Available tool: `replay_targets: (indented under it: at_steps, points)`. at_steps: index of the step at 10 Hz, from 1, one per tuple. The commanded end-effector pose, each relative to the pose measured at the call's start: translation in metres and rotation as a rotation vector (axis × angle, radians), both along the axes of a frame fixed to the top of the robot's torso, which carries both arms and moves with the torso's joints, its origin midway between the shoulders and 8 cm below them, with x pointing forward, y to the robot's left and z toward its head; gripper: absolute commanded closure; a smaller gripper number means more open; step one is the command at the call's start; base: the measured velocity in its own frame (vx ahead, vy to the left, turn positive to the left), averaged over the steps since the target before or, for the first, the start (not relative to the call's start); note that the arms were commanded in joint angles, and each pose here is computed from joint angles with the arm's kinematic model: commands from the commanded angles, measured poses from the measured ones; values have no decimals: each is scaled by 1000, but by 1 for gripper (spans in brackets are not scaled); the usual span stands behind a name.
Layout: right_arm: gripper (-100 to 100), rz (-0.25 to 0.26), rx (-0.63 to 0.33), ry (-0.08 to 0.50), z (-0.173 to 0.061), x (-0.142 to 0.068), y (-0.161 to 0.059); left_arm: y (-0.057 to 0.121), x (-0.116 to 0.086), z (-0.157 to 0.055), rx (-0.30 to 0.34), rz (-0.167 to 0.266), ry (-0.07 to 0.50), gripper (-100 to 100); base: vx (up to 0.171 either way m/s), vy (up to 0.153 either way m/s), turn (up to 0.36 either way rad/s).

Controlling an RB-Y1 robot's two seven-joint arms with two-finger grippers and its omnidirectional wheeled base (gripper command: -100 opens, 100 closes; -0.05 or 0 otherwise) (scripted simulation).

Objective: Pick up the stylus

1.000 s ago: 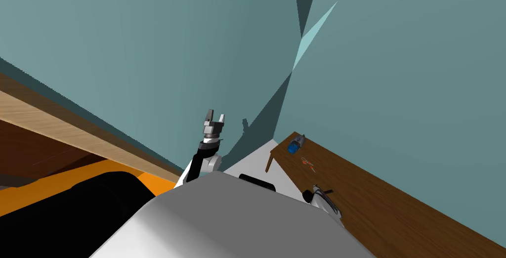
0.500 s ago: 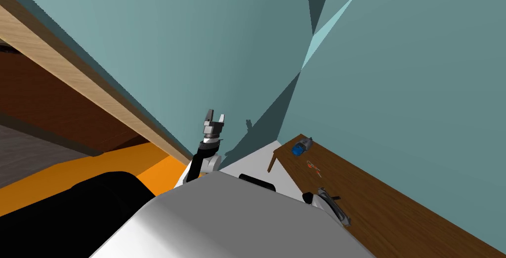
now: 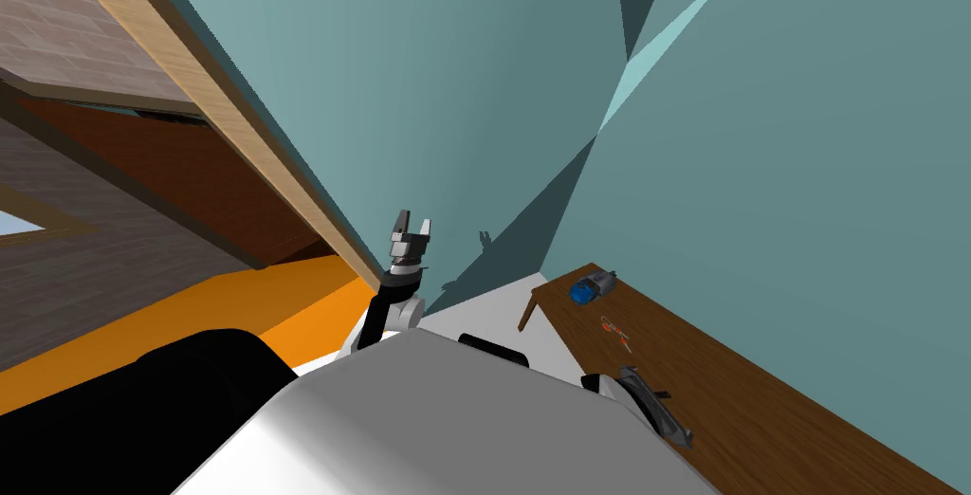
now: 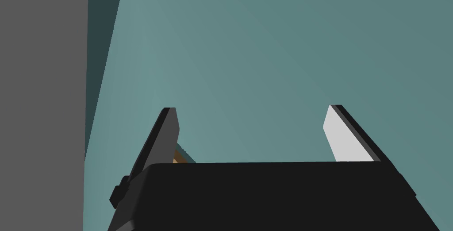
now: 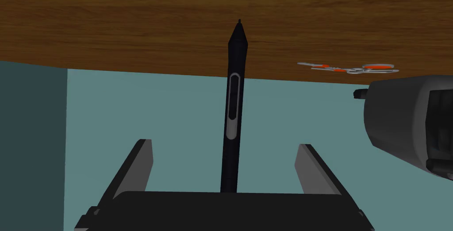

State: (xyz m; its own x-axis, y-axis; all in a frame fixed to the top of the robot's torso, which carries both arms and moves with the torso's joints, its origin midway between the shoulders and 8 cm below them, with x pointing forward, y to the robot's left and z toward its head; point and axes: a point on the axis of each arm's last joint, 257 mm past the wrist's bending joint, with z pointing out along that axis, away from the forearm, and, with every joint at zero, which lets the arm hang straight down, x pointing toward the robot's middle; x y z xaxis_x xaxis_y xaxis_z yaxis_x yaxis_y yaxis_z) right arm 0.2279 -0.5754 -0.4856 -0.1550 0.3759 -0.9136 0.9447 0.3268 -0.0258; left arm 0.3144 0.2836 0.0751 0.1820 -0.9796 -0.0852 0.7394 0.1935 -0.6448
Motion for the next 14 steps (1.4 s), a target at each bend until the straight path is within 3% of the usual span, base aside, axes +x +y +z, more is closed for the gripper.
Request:
replay_targets:
  at_steps: [1, 2, 3, 7, 8, 9, 11, 13, 14]
  points:
    - [-100, -16, 9, -32, 1, 0, 0, 0, 0, 0, 0, 0, 0, 0, 16, 5, -13]
    - [-100, -11, 5, -20, 0, 0, 0, 0, 0, 0, 0, 0, 0, 0, 6, 3, -1]
    - [100, -13, 7, -24, 1, 0, 0, 0, 0, 0, 0, 0, 0, 0, 0, 0, 0]
    - [100, -12, 6, -24, 1, 0, 0, 0, 0, 0, 0, 0, 0, 0, 0, 0, 0]
    - [0, -12, 6, -24, 1, 0, 0, 0, 0, 0, 0, 0, 0, 0, 0, 0, 0]
    - [100, -5, 65, -14, -12, 5, 6, 0, 0, 0, 0, 0, 0, 0, 138, 15, -356]
    - [100, 31, 109, 2, -23, 11, 14, 0, 0, 0, 0, 0, 0, 0, 125, 23, -329]
    - [100, 64, 96, 50, -23, 13, 15, 0, 0, 0, 0, 0, 0, 0, -13, -10, -2]
    - [100, 68, 154, 46, -34, 18, 23, 0, 0, 0, 0, 0, 0, 0, 106, 29, -325]
